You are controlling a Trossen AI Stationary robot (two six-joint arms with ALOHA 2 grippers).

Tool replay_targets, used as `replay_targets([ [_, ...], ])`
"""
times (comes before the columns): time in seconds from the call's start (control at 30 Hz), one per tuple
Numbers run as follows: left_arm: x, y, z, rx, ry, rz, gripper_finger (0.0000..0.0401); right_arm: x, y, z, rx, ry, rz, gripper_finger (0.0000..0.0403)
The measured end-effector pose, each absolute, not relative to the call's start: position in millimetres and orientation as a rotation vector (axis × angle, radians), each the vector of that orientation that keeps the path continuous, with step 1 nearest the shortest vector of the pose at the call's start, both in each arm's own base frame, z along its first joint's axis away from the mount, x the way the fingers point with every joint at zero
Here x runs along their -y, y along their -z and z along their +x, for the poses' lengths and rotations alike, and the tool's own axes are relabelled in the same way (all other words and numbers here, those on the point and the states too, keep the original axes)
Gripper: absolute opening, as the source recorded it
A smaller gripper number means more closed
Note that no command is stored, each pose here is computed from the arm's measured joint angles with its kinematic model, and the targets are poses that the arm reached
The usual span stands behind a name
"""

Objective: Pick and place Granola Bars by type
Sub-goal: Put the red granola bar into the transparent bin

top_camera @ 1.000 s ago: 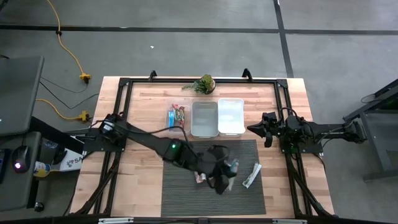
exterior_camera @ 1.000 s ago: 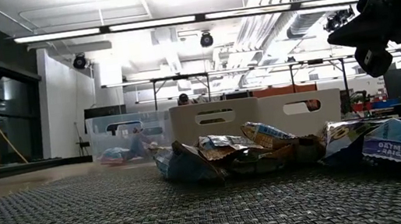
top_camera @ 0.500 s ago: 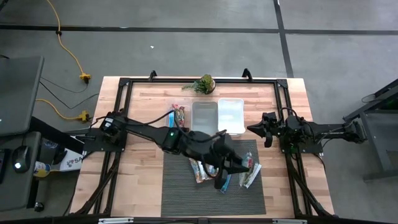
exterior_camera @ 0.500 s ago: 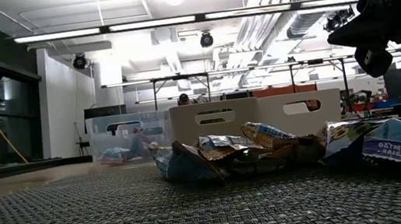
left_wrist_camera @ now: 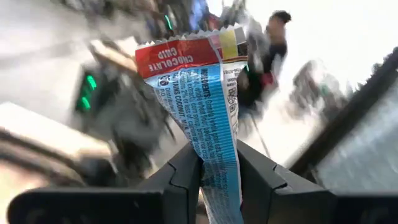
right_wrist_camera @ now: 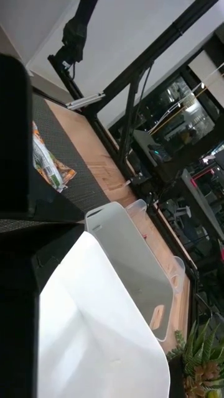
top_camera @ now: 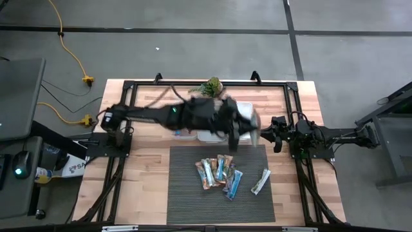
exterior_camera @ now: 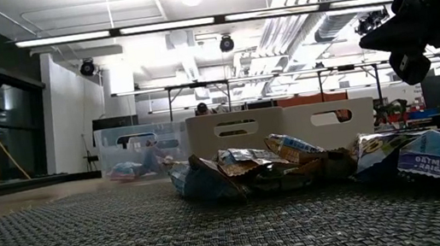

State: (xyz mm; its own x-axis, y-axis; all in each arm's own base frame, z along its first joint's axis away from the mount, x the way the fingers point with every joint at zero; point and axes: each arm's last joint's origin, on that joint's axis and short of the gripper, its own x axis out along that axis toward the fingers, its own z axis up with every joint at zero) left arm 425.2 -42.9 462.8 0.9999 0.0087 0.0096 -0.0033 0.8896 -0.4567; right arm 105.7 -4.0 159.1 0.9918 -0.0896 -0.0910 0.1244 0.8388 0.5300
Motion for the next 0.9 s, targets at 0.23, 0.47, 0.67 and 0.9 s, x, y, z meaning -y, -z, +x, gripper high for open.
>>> replay_targets([
  [0.23, -10.9, -500.3, 367.6, 0.017, -0.292, -0.468, 0.0078, 4.0, -158.3, 106.4, -0.073, 0.116, 0.564, 0.0000],
  [0.47, -34.1, -516.0, 298.4, -0.040, -0.680, -0.519, 0.0078, 4.0, -157.3, 106.9, -0.084, 0.118, 0.564, 0.0000],
  [0.67, -38.4, -500.4, 266.4, -0.176, -0.953, -0.530, 0.0078, 3.9, -156.7, 107.2, -0.092, 0.118, 0.564, 0.0000],
  [0.9, -52.5, -457.2, 256.8, -0.558, -1.125, -0.669, 0.0078, 3.9, -156.7, 107.2, -0.092, 0.118, 0.564, 0.0000],
])
